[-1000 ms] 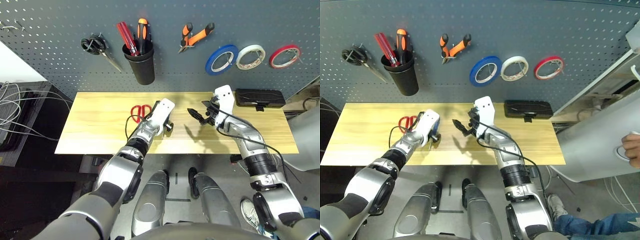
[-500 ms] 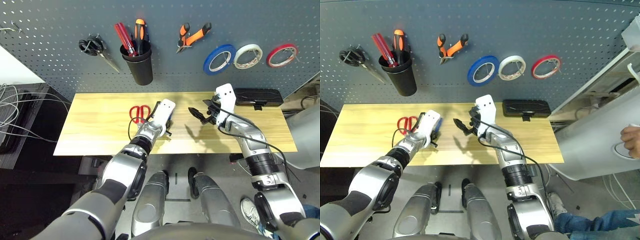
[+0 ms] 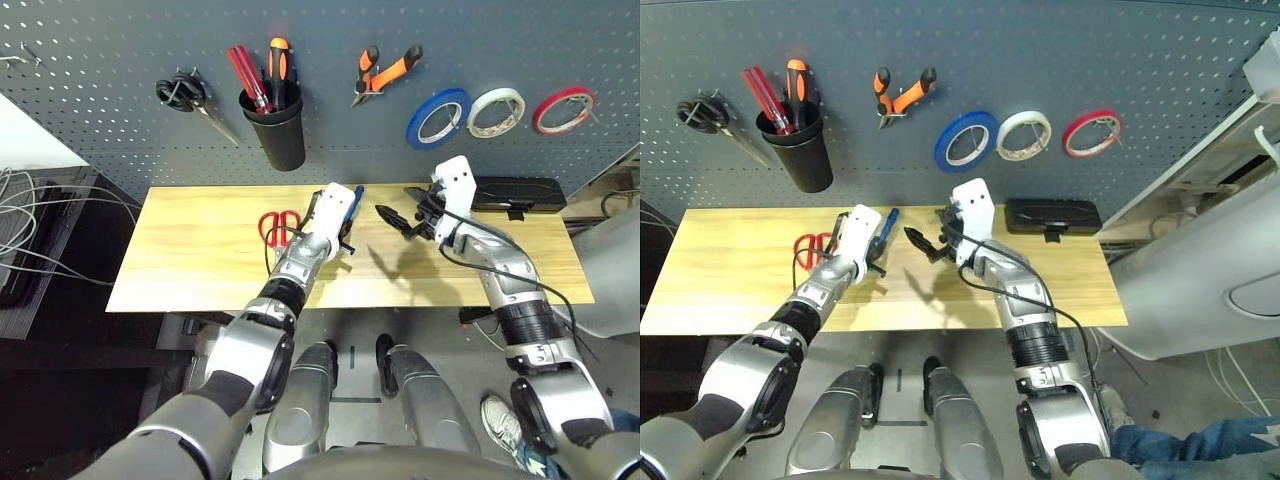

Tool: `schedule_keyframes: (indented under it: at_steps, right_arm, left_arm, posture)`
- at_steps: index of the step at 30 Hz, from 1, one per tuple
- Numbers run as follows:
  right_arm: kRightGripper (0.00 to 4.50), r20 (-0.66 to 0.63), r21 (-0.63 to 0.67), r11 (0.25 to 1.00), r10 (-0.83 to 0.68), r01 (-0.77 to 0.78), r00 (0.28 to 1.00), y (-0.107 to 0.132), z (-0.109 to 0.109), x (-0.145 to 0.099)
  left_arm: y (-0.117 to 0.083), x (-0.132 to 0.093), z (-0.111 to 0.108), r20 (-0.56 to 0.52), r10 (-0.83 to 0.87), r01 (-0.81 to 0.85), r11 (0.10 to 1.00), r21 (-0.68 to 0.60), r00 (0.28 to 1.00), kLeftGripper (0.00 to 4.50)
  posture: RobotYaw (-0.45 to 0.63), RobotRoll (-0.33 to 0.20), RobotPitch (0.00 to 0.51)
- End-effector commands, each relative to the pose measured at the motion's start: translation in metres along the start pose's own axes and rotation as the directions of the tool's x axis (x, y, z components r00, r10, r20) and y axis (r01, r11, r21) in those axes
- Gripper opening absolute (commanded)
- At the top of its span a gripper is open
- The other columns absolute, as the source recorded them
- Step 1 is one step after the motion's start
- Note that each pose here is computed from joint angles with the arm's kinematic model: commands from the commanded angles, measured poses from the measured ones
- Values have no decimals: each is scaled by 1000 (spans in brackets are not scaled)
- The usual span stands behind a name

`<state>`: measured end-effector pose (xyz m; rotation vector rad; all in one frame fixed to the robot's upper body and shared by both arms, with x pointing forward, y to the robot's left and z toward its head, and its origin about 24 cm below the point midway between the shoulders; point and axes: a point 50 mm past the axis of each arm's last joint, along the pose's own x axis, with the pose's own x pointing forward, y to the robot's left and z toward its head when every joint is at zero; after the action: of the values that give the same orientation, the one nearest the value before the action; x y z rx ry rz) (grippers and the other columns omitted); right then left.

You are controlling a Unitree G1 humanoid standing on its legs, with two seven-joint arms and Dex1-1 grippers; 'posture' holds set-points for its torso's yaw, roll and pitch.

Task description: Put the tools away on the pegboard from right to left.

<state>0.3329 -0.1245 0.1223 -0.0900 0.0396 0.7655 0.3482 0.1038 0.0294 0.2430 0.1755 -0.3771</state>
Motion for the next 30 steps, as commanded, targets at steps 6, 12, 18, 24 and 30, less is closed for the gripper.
schedule_keyframes:
  at_steps: [6,12,18,24,30]
  right_arm:
    - [4500,100,-74,991,120,-113,988,10,33,5]
    - [4500,133,-107,981,177,-164,975,16,46,9]
    - [4500,137,-160,967,223,-201,965,18,51,11]
    - [4500,159,-179,957,257,-228,953,23,58,14]
    - [4500,186,-193,951,277,-242,943,27,65,19]
  left_arm:
    - [18,-39,20,170,83,-84,996,0,982,549]
    - [32,-58,50,312,118,-129,992,14,943,549]
    - [33,-76,89,517,46,-108,990,91,854,549]
    - [36,-88,114,651,52,-135,988,78,757,549]
    - [42,-95,143,756,71,-175,983,59,650,549]
  posture:
    - [109,0,256]
    - [120,0,253]
    - [125,0,252]
    - [123,0,246]
    - [127,0,242]
